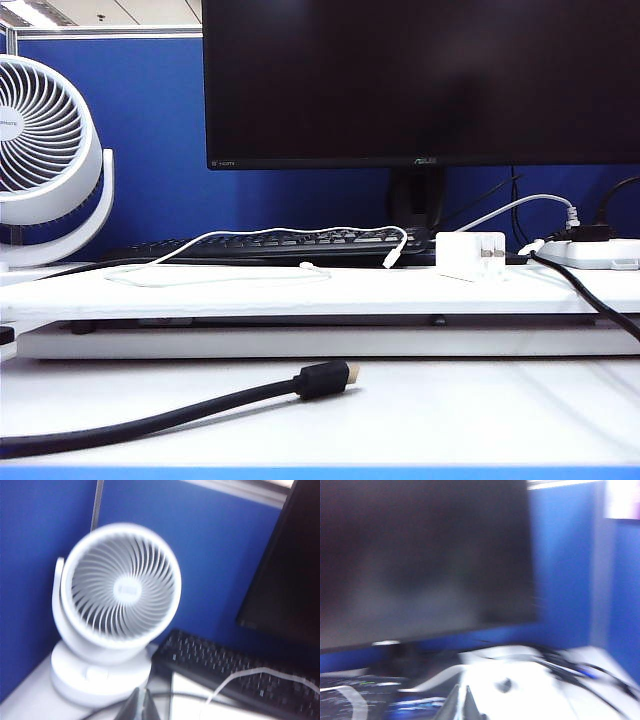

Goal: Pick up the Type-C charging cable and the charging base, insert one end of the Type-C charger into the corresponding slot on the base, and finally place the plugged-in charger back on the table.

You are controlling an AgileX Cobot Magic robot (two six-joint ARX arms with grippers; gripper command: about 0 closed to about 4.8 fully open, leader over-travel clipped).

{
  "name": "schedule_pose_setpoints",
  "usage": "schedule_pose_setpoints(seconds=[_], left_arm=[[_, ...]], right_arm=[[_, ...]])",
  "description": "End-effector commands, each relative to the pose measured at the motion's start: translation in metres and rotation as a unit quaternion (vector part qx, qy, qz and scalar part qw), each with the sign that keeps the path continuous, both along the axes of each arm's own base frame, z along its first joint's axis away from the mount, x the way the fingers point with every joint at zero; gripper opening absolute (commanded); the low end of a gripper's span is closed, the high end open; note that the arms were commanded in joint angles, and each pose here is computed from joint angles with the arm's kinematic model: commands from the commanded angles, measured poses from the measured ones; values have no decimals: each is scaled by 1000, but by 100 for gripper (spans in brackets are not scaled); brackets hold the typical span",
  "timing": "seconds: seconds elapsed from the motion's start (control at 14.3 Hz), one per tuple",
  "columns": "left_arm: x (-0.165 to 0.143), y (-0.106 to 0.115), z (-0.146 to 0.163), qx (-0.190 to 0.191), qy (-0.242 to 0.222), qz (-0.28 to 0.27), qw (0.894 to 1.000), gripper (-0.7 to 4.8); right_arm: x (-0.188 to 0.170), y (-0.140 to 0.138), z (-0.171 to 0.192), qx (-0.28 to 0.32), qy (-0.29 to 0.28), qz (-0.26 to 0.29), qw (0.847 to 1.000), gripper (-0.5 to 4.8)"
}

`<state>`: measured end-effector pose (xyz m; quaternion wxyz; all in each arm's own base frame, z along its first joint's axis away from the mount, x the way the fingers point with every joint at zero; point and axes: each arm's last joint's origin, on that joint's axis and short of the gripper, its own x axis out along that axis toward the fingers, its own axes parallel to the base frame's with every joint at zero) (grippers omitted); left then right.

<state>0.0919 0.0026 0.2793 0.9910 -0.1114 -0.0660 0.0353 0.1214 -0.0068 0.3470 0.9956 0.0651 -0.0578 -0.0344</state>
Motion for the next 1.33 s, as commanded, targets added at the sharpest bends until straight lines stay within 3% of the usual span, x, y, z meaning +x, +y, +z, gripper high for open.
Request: schedule_pose_setpoints(seconds=[0.07, 0.21, 0.42, 0.49, 0.7, 0.98, 1.33], left_arm=[[17, 0, 40, -2, 10, 1, 1000, -5], [32, -1, 64, 0, 49, -17, 999, -5], [68, -7, 99, 0, 109, -122, 987, -5], [88, -11, 111, -2, 125, -180, 976, -5], [120, -19, 123, -5, 142, -245, 959, -5], [156, -57, 115, 0, 181, -335, 925, -5], [203, -118, 88, 23, 227, -408, 884, -5]], right_arm=[[34, 4, 42, 39, -12, 101, 994, -1], [56, 7, 64, 53, -6, 162, 985, -1], [87, 25, 88, 73, 33, 224, 971, -1], [101, 35, 90, 76, 57, 243, 965, -1], [123, 66, 75, 76, 103, 294, 947, -1], [136, 86, 55, 77, 163, 314, 932, -1], [137, 86, 54, 77, 165, 315, 931, -1]])
